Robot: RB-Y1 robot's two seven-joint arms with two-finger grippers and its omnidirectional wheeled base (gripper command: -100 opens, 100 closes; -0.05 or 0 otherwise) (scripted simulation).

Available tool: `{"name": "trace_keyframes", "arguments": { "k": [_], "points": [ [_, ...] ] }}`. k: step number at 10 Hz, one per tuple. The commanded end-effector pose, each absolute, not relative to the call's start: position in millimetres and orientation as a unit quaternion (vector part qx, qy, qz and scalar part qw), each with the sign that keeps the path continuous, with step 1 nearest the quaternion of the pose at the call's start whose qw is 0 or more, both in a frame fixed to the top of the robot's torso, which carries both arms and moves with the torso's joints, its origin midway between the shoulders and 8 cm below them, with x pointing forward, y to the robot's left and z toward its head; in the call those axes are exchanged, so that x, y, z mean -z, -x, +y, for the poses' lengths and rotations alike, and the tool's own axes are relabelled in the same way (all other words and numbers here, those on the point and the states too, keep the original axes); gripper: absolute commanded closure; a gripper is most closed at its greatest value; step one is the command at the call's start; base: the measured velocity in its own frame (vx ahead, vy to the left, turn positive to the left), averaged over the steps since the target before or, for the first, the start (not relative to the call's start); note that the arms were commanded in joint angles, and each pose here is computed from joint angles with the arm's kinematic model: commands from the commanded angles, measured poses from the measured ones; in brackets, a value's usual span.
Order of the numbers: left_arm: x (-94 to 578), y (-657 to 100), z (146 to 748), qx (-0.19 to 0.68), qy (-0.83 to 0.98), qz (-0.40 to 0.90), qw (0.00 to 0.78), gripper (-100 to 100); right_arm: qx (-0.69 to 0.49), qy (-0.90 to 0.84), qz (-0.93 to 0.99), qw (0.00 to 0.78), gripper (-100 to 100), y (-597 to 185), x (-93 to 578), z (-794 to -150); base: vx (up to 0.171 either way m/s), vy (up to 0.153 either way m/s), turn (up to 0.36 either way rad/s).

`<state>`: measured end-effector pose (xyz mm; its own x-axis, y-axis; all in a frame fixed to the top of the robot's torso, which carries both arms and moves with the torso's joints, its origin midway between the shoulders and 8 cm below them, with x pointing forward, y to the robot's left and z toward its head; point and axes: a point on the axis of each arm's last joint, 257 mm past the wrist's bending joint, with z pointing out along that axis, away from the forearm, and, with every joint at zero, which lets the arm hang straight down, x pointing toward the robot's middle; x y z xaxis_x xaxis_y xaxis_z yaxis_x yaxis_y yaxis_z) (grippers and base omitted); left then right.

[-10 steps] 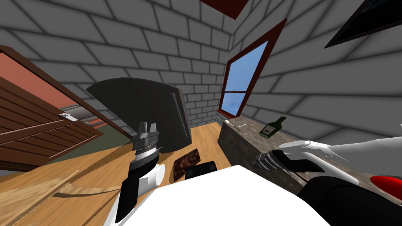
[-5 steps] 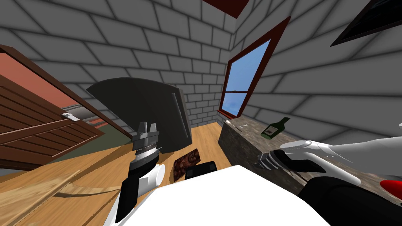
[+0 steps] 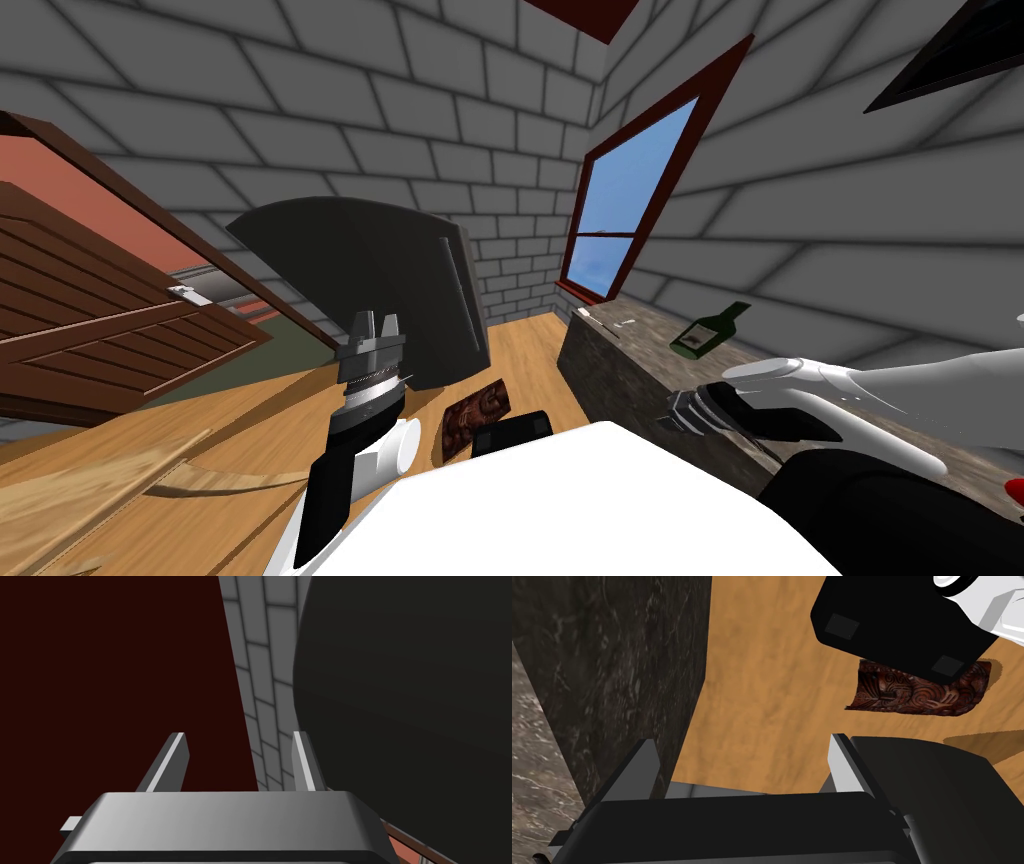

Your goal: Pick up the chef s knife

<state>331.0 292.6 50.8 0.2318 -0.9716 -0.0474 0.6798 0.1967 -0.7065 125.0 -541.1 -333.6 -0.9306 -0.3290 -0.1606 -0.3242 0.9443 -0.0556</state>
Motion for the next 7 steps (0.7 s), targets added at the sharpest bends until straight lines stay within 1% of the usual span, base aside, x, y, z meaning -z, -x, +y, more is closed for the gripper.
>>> {"name": "trace_keyframes", "arguments": {
  "k": [1, 4, 6, 7],
  "points": [
    [-50.8, -331.0, 292.6, 0.565, 0.287, 0.254, 0.731, 0, 0.028, 0.168, 0.982, 0.078, -100, -120.5, 334.9, -550.6, 0.018, -0.018, 0.056],
    [-50.8, -331.0, 292.6, 0.565, 0.287, 0.254, 0.731, 0, 0.047, 0.163, 0.983, 0.064, -100, -109.1, 333.8, -569.4, 0.008, -0.012, 0.028],
    [-50.8, -330.9, 292.7, 0.565, 0.287, 0.254, 0.731, 0, 0.057, 0.157, 0.985, 0.054, -100, -100.6, 333.3, -579.2, -0.003, -0.142, -0.186],
    [-50.8, -331.0, 292.6, 0.565, 0.287, 0.254, 0.731, 0, 0.057, 0.157, 0.985, 0.054, -100, -100.6, 333.3, -579.2, -0.001, -0.081, 0.037]
  ]
}}
